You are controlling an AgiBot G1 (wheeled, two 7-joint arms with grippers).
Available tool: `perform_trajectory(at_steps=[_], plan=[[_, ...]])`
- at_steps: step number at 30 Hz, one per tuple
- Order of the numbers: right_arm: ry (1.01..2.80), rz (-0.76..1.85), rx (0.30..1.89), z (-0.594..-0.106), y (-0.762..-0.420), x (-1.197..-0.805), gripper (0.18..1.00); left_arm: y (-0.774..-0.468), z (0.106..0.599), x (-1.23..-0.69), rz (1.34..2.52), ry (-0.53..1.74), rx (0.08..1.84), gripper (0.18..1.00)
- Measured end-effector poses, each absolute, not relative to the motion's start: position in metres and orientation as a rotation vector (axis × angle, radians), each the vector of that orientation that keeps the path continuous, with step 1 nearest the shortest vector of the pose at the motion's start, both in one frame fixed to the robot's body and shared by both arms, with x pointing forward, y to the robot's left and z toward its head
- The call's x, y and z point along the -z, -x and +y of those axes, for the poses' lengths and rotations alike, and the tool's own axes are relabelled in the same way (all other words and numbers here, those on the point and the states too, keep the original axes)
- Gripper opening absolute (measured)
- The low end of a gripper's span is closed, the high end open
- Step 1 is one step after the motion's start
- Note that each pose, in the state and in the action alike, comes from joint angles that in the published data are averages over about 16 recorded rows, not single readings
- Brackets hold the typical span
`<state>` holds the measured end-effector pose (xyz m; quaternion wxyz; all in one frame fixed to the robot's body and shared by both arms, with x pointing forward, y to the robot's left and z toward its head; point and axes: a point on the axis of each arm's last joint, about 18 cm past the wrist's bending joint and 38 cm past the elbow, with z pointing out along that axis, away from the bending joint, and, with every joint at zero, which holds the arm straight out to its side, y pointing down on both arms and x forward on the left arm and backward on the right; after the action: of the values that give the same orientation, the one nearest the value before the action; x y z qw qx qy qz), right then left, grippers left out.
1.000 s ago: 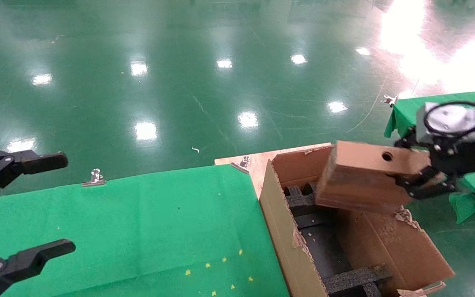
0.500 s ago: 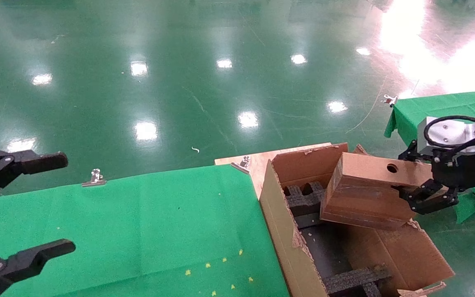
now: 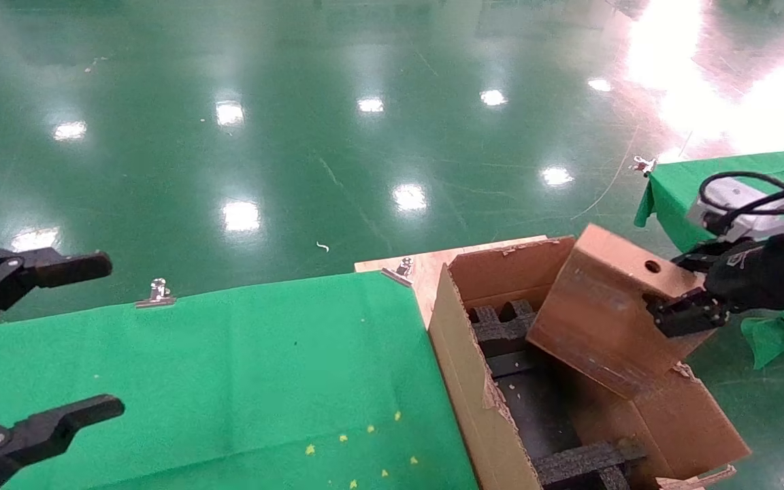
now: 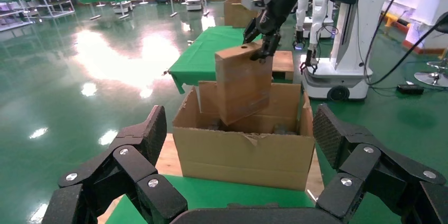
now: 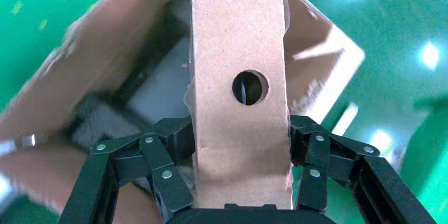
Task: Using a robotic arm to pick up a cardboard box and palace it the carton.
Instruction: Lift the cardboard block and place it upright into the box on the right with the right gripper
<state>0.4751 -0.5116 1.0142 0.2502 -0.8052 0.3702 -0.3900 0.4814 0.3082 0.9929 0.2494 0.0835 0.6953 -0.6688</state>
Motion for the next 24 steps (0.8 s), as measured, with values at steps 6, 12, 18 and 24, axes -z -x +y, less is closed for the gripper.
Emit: perform_trajectory(at_steps=[6,12,18,24], plan=[[1.997,1.270,0.988,-0.517,-0.477,-1.000,0.342,-0.481,0.308,-0.993,1.894,-0.227,1.822,1.001],[1.869,1.417,0.933,-0.521,-0.476,-0.991,0.340,-0.481,0.308,-0.993,1.894,-0.227,1.822,1.001],[1.821,1.471,0.914,-0.524,-0.477,-0.988,0.339,-0.481,0.308,-0.993,1.894,-0.227,1.822,1.001],[1.803,1.507,0.923,-0.528,-0.482,-0.985,0.338,-0.481,0.308,-0.993,1.893,-0.227,1.822,1.001]])
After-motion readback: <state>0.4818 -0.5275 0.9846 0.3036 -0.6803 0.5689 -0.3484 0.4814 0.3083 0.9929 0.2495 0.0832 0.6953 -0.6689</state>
